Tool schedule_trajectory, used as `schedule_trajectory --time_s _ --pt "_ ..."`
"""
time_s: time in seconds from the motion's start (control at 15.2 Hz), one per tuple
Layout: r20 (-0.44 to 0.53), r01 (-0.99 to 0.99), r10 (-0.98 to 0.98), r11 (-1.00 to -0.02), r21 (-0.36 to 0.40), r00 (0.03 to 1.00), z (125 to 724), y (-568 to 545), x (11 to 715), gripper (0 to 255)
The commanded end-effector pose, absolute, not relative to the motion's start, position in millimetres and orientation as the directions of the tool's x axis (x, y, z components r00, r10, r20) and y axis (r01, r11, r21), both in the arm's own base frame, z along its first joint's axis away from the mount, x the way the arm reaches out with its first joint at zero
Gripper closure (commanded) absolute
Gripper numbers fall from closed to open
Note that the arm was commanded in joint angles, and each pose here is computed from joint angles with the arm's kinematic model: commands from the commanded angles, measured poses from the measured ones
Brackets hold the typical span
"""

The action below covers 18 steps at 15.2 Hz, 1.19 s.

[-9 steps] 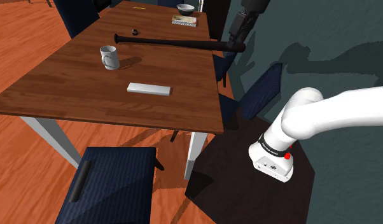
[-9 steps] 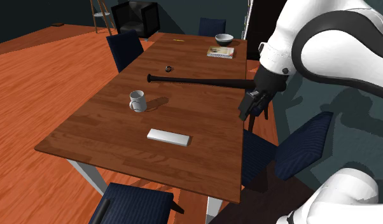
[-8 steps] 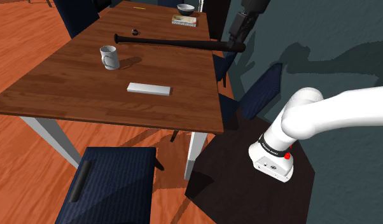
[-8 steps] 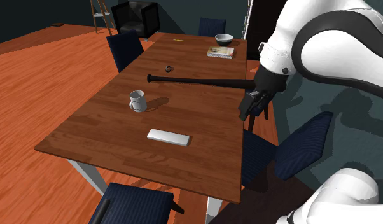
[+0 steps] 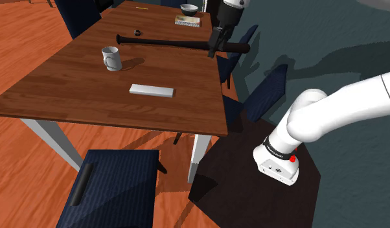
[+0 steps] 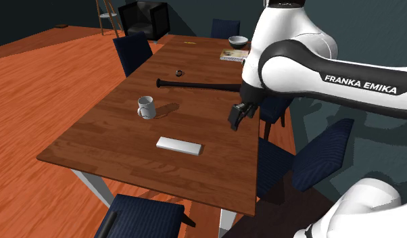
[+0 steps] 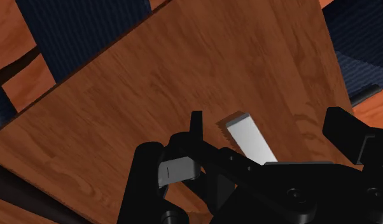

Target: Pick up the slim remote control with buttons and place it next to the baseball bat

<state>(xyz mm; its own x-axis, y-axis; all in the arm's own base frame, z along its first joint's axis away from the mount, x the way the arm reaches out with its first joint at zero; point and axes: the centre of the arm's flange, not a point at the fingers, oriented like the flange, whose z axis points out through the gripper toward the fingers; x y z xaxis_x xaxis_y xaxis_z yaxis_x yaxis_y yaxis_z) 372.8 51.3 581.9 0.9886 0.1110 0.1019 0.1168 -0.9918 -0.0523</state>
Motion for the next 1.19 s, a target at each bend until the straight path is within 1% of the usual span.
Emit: schedule_trajectory --time_s 0.0,1.12 --pt "0.096 0.143 0.139 -0.989 -0.046 0.986 566.0 61.9 394.2 0" --pt "0.031 0.359 0.359 -0.933 0.004 0.933 426.3 143.4 561.7 0"
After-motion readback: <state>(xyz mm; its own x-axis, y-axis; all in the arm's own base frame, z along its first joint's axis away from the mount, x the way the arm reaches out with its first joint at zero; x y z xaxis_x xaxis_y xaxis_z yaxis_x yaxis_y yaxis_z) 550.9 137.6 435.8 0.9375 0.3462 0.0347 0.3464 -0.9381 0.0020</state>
